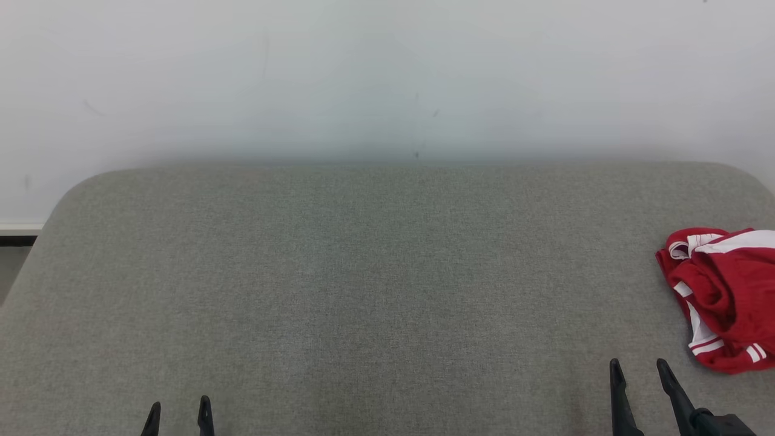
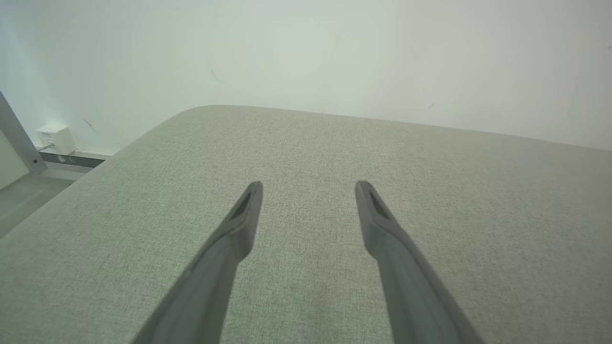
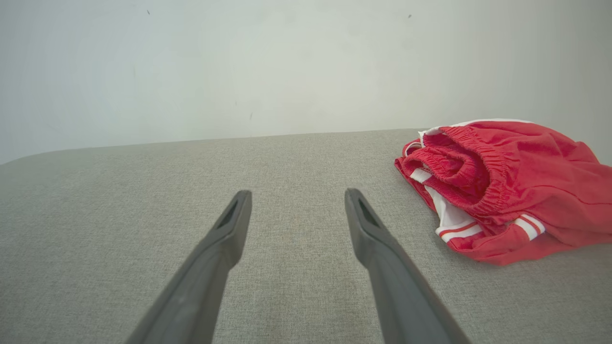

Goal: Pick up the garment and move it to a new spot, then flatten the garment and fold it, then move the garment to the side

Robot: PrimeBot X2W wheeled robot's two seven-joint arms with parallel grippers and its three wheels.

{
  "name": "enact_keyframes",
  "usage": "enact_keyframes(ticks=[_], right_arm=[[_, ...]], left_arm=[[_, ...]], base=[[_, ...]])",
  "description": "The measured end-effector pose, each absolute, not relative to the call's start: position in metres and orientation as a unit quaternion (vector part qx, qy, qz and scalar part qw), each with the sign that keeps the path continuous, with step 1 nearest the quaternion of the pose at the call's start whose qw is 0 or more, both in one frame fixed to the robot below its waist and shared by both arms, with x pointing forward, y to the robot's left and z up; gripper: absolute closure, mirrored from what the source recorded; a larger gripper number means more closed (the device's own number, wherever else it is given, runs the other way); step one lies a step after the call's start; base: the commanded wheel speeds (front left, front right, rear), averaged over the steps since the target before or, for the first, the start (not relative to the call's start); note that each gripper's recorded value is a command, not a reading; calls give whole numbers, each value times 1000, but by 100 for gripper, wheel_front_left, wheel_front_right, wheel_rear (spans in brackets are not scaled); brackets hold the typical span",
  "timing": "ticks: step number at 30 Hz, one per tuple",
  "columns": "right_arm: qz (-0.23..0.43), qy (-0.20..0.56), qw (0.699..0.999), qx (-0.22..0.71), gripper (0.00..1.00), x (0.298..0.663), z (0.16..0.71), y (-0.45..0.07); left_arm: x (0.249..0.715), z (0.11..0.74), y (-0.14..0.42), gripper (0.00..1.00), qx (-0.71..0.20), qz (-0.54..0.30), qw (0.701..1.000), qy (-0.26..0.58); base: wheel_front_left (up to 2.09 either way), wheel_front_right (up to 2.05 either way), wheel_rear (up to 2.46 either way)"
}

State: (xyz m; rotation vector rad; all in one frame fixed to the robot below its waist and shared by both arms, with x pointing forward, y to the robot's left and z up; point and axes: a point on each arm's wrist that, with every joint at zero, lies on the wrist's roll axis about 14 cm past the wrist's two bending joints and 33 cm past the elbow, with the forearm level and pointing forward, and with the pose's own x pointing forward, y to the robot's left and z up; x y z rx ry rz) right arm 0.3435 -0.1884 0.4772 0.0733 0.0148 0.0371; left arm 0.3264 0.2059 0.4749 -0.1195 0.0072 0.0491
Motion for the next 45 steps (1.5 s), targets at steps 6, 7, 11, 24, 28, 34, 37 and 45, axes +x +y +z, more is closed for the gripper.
enact_keyframes(ticks=[6, 7, 11, 24, 28, 34, 37, 45], right_arm=[[16, -4, 999, 33, 0, 343, 485, -191], [16, -6, 999, 31, 0, 343, 485, -191], [15, -14, 999, 28, 0, 344, 491, -192], [19, -24, 999, 29, 0, 344, 496, -190], [19, -25, 999, 34, 0, 344, 496, -189], [21, -25, 999, 40, 0, 344, 496, -187], [22, -23, 999, 43, 0, 343, 494, -187], [18, 24, 998, 47, 100, 333, 466, -187]], left_arm=[[330, 481, 204, 0, -62, 20, 998, -6], [331, 482, 203, 0, -62, 18, 998, -8], [334, 484, 200, 0, -63, 12, 998, -11], [334, 484, 196, 0, -64, 1, 998, -11], [333, 483, 196, 0, -65, 1, 998, -9], [332, 481, 195, 0, -66, 0, 998, -6], [332, 481, 195, 0, -68, 1, 998, -6], [321, 454, 195, 100, -74, 6, 997, 36]], base=[[0, 0, 0], [0, 0, 0], [0, 0, 0], [0, 0, 0], [0, 0, 0], [0, 0, 0], [0, 0, 0], [0, 0, 0]])
